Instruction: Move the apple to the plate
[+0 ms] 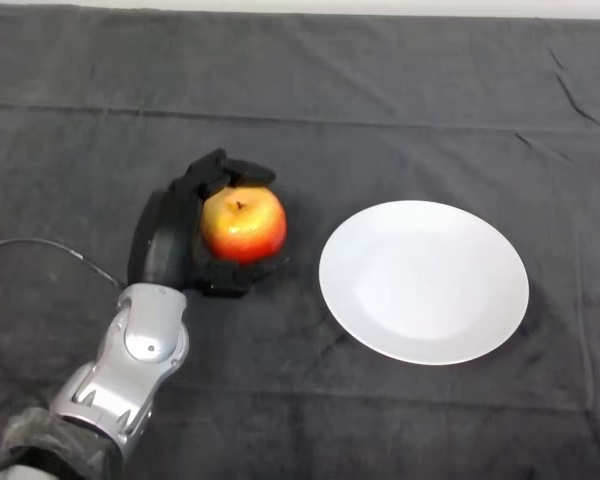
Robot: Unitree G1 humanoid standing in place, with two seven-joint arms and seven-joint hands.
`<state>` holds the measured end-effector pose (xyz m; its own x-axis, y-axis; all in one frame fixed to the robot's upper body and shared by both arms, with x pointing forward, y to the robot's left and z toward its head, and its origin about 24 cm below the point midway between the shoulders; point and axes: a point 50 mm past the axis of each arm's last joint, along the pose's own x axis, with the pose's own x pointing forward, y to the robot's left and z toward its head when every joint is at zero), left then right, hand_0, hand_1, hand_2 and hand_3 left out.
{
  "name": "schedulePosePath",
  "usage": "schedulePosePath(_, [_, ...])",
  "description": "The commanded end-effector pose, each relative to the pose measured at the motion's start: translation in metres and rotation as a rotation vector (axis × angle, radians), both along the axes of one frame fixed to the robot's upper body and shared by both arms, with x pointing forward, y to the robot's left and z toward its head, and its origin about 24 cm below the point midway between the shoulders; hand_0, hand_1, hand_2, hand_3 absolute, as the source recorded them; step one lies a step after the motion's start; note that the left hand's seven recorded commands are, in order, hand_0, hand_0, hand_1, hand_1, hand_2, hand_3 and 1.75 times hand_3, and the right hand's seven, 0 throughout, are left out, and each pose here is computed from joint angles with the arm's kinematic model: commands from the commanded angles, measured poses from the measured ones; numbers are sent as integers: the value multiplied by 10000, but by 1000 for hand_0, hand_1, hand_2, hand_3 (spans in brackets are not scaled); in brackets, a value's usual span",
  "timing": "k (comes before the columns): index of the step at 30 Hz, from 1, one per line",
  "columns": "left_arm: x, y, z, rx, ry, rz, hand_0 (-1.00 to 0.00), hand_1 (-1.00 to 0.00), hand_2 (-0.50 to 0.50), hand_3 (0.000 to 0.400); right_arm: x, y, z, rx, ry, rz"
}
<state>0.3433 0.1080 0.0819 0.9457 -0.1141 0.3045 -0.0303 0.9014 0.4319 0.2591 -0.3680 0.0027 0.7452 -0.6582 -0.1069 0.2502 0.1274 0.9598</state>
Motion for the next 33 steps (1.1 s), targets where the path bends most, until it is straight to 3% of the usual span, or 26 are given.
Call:
schedulePosePath(1, [54, -135, 129, 324, -509, -379, -1000, -1000, 0, 400, -29, -41, 32, -130, -174, -295])
schedulePosePath(33, [-109, -783, -64, 780, -89, -2824, -1000, -1000, 0, 400, -29, -43, 30, -111, -199, -307])
